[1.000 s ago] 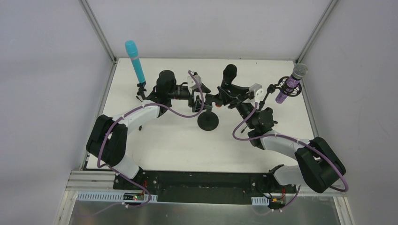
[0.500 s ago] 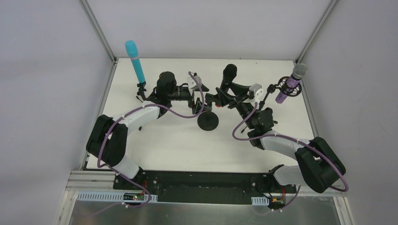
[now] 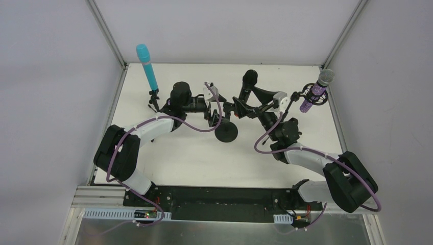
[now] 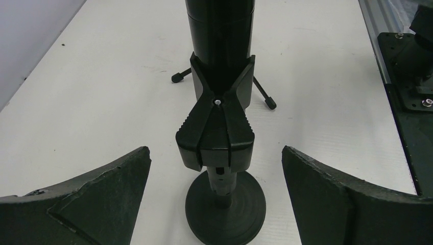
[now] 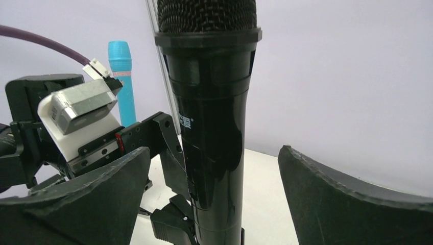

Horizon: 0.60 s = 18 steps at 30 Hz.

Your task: Attach the microphones to the stand

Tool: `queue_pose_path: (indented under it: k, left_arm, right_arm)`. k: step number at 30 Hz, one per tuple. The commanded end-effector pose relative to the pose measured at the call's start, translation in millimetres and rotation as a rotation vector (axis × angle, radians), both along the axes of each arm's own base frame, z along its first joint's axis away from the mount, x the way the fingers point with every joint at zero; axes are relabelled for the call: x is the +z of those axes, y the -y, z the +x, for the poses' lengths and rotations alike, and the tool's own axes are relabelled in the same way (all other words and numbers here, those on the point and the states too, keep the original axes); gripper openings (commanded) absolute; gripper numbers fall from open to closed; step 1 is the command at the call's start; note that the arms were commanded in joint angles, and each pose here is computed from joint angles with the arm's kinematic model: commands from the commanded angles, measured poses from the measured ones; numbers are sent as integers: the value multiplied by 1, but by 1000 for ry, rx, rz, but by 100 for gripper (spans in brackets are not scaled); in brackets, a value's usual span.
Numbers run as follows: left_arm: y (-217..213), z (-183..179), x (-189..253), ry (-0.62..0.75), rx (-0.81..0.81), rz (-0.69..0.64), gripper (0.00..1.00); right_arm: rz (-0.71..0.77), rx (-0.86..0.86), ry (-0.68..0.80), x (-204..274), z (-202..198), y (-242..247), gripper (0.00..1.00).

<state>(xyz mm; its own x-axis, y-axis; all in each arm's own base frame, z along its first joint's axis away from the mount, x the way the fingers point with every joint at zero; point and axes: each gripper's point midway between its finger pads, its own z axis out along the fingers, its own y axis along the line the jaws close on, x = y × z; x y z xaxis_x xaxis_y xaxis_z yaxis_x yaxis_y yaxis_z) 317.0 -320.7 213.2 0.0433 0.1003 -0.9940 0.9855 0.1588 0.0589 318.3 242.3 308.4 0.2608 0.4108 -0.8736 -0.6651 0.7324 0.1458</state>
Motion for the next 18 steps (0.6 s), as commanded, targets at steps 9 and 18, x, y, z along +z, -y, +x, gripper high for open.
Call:
queue_pose_path:
  k: [9,18]
  left_arm:
    - [-9,2,18,109,12,-36,99]
    - [-6,5,9,76,1,-50,97]
  right_arm:
    - [70,6,55,21,-31,21,99]
    - [46,6,-30,5,-50,36,99]
